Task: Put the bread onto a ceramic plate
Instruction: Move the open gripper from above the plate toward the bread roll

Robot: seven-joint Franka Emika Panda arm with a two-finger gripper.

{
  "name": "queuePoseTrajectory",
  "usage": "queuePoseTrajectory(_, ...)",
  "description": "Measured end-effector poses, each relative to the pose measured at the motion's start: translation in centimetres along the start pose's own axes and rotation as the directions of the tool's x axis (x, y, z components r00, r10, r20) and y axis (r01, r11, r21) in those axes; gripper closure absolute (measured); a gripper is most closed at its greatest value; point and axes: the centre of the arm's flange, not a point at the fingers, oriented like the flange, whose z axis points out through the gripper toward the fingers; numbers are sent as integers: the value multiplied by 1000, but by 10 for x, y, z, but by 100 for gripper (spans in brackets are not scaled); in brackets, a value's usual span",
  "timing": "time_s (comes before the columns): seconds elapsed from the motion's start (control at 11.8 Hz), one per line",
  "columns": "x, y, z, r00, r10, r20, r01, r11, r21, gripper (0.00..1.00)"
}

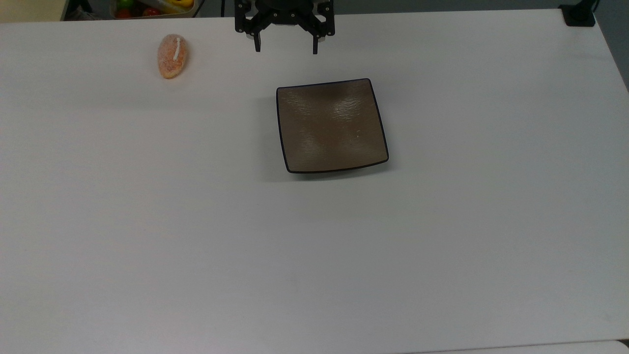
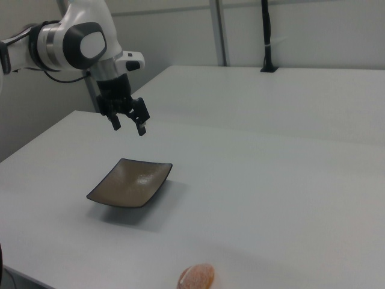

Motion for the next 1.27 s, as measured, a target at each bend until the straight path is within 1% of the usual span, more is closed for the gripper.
queuePoseTrajectory(1.02,5,15,-5,1000,26,-11,-26,1000,0,0)
queuePoseTrajectory(1.27,-3,18,-7,999,29,-27,-29,1000,2,0)
